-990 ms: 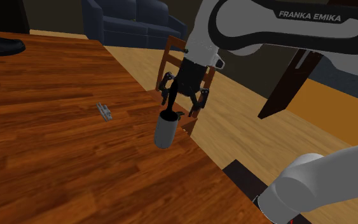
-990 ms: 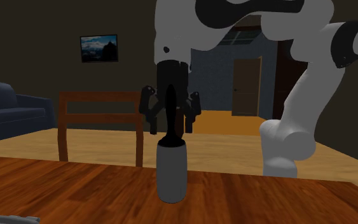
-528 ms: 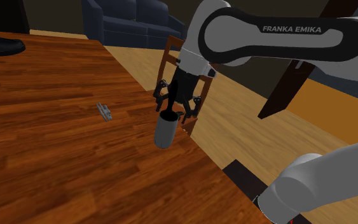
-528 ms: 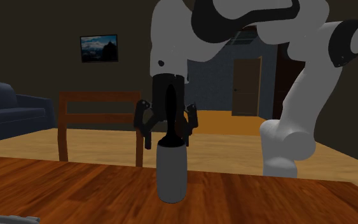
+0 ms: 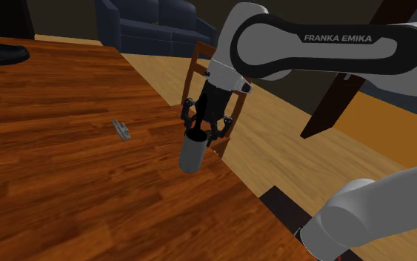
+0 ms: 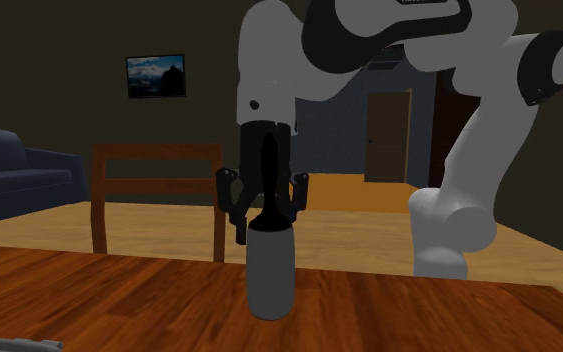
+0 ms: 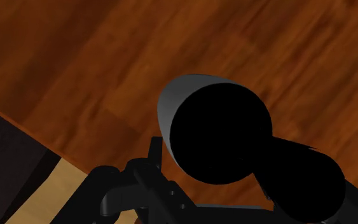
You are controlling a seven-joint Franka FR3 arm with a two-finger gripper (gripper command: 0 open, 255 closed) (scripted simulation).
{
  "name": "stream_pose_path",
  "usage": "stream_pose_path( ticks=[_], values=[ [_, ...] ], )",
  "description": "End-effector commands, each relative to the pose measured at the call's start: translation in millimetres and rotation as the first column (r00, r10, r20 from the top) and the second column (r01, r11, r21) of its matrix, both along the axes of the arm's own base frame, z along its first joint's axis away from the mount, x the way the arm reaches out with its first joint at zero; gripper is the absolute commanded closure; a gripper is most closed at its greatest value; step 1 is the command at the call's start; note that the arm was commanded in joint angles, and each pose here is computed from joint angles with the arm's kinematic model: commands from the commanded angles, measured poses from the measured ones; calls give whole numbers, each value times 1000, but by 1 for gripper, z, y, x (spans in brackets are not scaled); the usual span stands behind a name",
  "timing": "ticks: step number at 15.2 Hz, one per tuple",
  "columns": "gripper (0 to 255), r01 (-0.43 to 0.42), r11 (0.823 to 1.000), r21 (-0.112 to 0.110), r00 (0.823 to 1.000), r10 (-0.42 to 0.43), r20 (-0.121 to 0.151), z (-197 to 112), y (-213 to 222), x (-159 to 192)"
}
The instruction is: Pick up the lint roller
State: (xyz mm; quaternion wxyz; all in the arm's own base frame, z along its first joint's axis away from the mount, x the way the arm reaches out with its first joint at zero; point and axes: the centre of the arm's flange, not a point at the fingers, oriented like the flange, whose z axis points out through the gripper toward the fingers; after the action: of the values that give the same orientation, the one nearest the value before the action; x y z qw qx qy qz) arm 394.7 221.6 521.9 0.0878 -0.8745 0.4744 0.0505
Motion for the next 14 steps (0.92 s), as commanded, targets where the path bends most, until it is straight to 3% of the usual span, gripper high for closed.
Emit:
stream_pose_path(
  ticks=[1,4,14],
  values=[
    [255,0,1000,-1,1000,0,-2,-1,0,0],
    [255,0,1000,-1,1000,0,-2,-2,0,0],
    [255,0,1000,-1,1000,0,-2,51,0,0]
  ],
)
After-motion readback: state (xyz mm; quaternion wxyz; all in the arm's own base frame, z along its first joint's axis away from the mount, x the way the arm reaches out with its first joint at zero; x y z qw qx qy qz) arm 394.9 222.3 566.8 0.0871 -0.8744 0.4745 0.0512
